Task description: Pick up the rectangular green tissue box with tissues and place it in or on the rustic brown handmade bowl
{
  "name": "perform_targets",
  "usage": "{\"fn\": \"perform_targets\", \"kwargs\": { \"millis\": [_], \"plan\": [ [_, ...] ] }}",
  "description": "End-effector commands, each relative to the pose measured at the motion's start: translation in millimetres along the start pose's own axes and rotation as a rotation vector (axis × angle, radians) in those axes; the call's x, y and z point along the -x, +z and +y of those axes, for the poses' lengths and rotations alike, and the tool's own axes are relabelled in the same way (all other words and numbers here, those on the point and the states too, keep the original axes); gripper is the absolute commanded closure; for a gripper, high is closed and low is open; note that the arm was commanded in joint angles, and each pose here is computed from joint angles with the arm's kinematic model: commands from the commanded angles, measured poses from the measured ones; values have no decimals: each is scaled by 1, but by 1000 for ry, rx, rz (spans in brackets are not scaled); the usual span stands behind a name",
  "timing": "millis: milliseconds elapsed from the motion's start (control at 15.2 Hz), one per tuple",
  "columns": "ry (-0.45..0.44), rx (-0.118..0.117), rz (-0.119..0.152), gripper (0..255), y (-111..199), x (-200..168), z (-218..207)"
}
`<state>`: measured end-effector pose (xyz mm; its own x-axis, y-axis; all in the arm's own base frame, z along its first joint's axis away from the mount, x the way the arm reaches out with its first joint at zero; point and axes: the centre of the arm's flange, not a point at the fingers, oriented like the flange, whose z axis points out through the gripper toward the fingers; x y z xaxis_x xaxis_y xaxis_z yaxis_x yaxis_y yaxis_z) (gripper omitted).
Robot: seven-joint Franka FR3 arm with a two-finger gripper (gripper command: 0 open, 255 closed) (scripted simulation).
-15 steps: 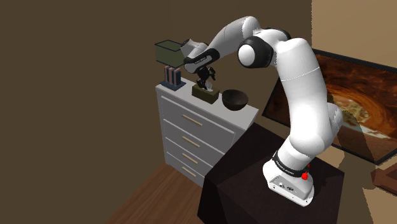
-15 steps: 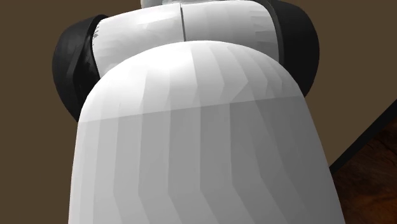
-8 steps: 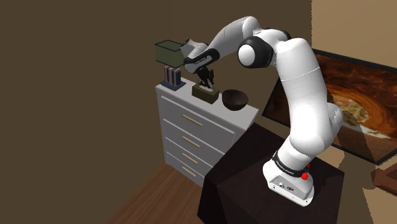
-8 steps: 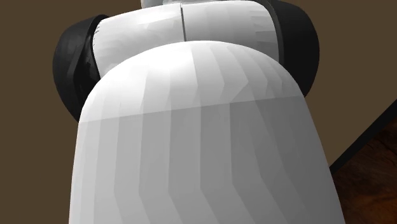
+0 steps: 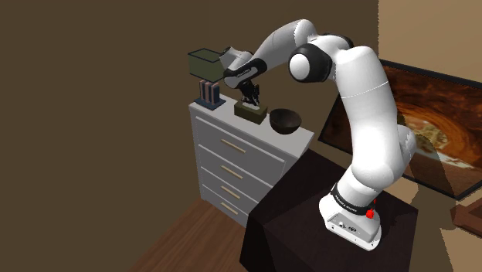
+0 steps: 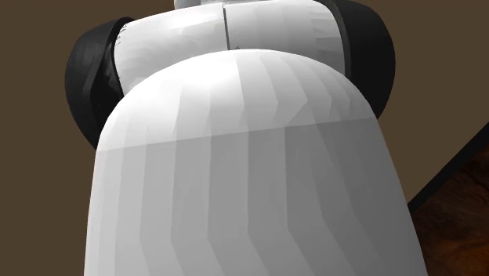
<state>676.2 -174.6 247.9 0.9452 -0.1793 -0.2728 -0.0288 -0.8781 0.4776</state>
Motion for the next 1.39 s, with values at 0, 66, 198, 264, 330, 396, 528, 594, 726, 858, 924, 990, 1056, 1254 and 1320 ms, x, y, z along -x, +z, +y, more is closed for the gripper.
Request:
{"fn": "perform_targets", "kwargs": {
  "millis": [0,66,198,264,330,396,528,594,726,858,924,990,1056,1254,1320],
  "plan": [
    [-3,-2,-1,255,-3,1,-1],
    [-3,-2,-1,255,-7,3,2],
    [-3,-2,-1,255,-16,6,7],
    [-3,-2,-1,255,-20,7,10],
    [-3,-2,-1,255,-25,8,12],
    [-3,-2,-1,255,-29,10,15],
    [-3,-2,-1,255,-38,13,20],
    [-3,-2,-1,255,-42,14,22],
    [-3,-2,-1,255,-51,17,27],
    [-3,-2,-1,255,-60,20,32],
    [-3,-2,-1,255,-64,21,35],
    [-3,-2,-1,255,-69,23,37],
    [-3,-2,-1,255,-73,24,40],
    [-3,-2,-1,255,-86,29,47],
    [-3,-2,-1,255,-91,30,50]
  ]
}}
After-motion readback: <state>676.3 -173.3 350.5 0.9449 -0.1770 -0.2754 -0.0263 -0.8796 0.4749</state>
